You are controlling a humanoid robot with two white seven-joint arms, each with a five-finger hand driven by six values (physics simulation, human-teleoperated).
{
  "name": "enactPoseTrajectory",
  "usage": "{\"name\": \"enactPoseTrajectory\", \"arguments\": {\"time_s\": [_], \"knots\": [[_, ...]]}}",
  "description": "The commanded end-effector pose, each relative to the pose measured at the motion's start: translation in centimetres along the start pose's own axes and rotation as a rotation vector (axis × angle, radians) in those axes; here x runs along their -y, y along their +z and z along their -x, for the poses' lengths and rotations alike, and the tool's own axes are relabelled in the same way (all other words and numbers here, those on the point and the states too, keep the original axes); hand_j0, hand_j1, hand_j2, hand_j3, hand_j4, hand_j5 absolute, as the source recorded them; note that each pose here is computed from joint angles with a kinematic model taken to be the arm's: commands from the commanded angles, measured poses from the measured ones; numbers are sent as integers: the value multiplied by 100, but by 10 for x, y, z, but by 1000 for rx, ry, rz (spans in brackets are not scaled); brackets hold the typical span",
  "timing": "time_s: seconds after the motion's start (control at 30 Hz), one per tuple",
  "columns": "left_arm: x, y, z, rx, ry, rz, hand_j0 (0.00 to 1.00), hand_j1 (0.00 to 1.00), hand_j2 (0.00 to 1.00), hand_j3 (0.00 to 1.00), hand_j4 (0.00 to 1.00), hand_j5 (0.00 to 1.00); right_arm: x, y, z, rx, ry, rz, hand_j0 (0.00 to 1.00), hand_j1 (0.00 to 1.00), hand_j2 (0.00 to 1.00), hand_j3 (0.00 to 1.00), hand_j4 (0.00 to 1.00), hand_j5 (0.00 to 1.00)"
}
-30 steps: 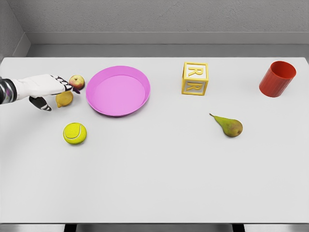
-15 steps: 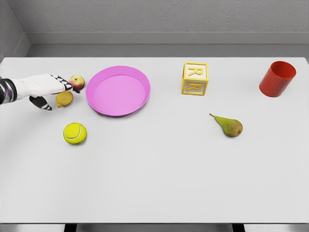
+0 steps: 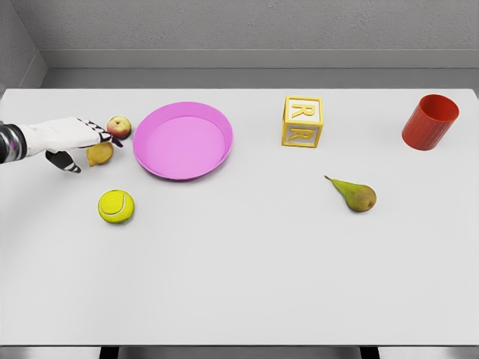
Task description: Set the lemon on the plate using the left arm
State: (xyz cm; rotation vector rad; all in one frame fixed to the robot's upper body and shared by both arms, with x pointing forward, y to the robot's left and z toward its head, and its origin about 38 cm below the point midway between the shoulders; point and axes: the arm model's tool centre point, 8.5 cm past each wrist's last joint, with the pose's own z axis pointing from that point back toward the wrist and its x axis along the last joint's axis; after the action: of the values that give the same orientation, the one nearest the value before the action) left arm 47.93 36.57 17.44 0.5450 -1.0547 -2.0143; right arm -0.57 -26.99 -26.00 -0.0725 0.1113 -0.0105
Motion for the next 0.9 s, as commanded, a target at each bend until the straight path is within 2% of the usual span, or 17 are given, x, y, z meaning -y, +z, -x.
{"name": "enactPoseTrajectory", "arguments": {"time_s": [0.0, 0.87], "knots": [[0, 0, 0, -1, 8, -2, 88, 88, 88, 88, 88, 88, 0, 0, 0, 0, 0, 0, 100, 100, 100, 100, 100, 100], [1, -5, 0, -8, 12, -2, 87, 87, 87, 87, 87, 87, 0, 0, 0, 0, 0, 0, 100, 100, 100, 100, 100, 100]]}}
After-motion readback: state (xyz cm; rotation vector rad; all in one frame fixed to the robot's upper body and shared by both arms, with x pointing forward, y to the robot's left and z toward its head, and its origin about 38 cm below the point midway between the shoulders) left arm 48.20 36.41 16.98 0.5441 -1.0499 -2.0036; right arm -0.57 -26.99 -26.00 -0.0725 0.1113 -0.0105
